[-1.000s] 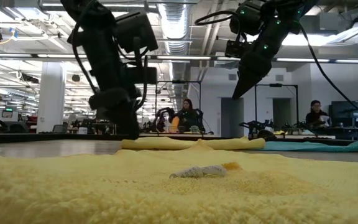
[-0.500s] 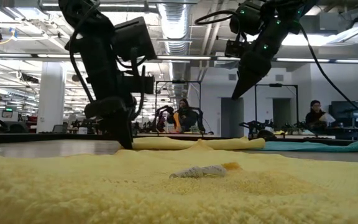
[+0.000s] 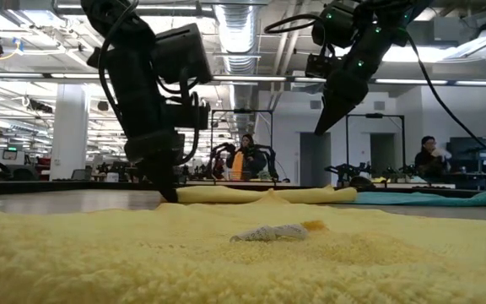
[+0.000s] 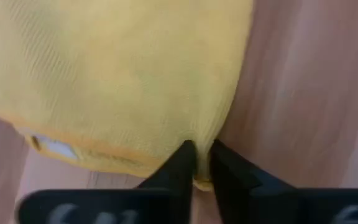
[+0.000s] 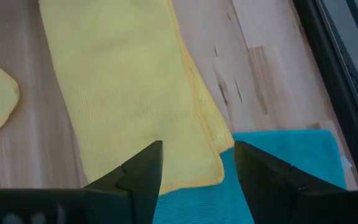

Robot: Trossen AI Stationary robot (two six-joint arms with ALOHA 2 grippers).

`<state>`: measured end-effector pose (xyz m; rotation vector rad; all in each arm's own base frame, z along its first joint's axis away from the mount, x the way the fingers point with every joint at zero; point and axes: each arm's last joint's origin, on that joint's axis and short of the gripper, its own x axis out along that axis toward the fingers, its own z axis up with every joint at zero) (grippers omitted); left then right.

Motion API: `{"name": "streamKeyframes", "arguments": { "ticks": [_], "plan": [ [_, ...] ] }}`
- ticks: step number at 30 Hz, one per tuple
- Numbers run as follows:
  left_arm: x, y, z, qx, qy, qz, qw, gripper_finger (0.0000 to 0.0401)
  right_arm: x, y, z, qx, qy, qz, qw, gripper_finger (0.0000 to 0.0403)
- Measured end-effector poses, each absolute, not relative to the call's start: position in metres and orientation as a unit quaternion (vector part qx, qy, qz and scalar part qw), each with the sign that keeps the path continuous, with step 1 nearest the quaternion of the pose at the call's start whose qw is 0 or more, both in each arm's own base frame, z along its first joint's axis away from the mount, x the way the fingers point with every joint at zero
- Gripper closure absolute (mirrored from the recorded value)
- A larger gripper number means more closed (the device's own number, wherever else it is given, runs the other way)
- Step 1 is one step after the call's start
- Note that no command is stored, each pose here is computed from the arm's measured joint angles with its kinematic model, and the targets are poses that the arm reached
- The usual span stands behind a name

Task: Fold microfiber towels
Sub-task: Fold the top yellow microfiber towel

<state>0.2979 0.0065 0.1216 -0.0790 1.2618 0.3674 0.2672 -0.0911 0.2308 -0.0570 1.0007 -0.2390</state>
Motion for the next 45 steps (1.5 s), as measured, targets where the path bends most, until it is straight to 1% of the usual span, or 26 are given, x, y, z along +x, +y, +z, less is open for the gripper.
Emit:
{"name": "streamKeyframes", "arguments": {
  "ticks": [2,8,10,14,17,24,30,32,36,41,45],
  "plan": [
    [0.295,0.007,0.123,-0.055,0.587,0.185,0.786,0.0391,0.267,-0.091,0.231,-0.027,0.478,-0.115,0.870,0.0182],
    [0.291,0.008,0.145,-0.071,0.591,0.201,0.778,0.0399,0.258,-0.088,0.241,-0.025,0.478,-0.116,0.870,0.0182],
    [0.300,0.010,0.161,-0.071,0.564,0.197,0.799,0.0399,0.252,-0.086,0.247,-0.025,0.473,-0.118,0.873,0.0182],
    [0.310,0.014,0.179,-0.048,0.568,0.178,0.802,0.0400,0.240,-0.084,0.260,-0.026,0.460,-0.123,0.879,0.0182],
    [0.323,0.019,0.198,-0.034,0.537,0.166,0.827,0.0400,0.234,-0.082,0.267,-0.023,0.454,-0.126,0.882,0.0182],
    [0.337,0.035,0.222,0.003,0.498,0.155,0.853,0.0401,0.227,-0.079,0.273,-0.017,0.448,-0.130,0.884,0.0182],
    [0.358,0.044,0.223,0.020,0.494,0.125,0.861,0.0401,0.225,-0.078,0.272,-0.015,0.458,-0.128,0.880,0.0182],
    [0.366,0.044,0.218,0.034,0.507,0.114,0.854,0.0401,0.224,-0.078,0.272,-0.014,0.460,-0.128,0.879,0.0182],
    [0.388,0.046,0.214,0.065,0.520,0.093,0.846,0.0401,0.223,-0.078,0.271,-0.013,0.465,-0.127,0.876,0.0182],
    [0.423,0.049,0.222,0.102,0.510,0.063,0.852,0.0401,0.223,-0.077,0.271,-0.013,0.467,-0.127,0.875,0.0182],
    [0.447,0.051,0.219,0.132,0.514,0.029,0.847,0.0401,0.222,-0.077,0.270,-0.012,0.472,-0.125,0.872,0.0182]
  ]
}}
